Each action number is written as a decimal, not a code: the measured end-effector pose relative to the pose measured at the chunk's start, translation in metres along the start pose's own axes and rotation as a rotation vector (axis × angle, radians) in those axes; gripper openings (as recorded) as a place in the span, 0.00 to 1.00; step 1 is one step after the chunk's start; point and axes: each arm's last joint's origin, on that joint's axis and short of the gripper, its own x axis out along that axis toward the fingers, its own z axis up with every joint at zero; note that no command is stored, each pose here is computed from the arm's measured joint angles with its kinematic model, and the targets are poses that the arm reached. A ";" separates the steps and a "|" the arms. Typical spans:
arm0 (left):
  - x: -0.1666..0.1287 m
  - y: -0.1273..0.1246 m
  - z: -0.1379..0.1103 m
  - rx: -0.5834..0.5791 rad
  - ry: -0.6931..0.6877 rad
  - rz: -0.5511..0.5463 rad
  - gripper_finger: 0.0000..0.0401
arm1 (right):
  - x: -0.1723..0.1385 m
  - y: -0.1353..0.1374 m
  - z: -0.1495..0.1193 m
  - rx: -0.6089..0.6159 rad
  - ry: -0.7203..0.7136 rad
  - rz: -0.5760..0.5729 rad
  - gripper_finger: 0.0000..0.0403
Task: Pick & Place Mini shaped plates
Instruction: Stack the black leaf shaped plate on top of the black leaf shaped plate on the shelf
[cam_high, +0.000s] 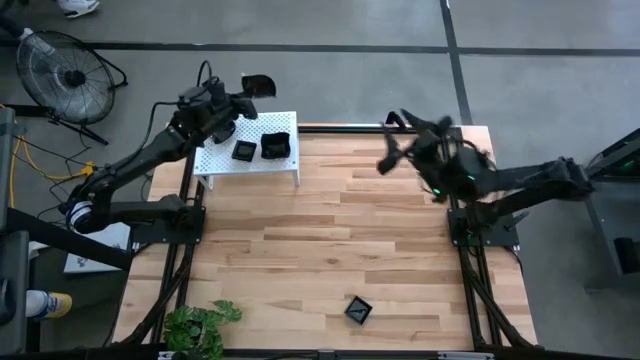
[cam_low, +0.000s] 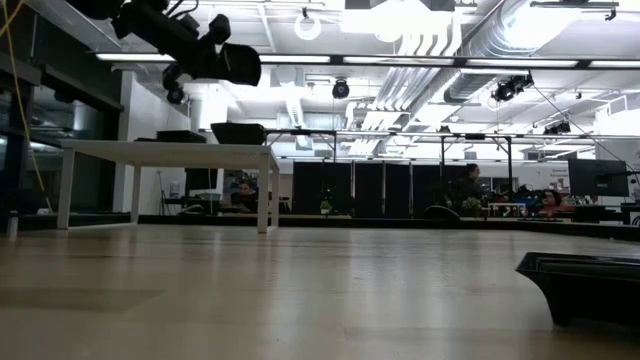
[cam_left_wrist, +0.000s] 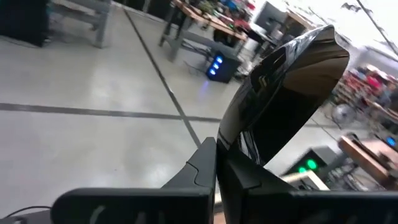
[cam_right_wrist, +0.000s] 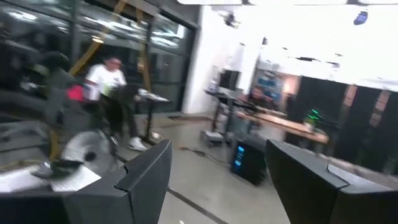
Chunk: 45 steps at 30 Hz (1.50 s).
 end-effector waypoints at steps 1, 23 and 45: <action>0.000 -0.001 -0.001 0.007 0.008 -0.015 0.00 | 0.011 0.005 0.003 -0.006 -0.007 0.023 0.63; -0.006 -0.023 -0.011 0.207 0.098 -0.247 0.00 | 0.187 0.095 -0.013 -0.168 0.192 0.374 0.61; -0.006 -0.022 -0.017 0.290 0.161 -0.305 0.00 | 0.207 0.103 -0.031 -0.093 0.288 0.506 0.39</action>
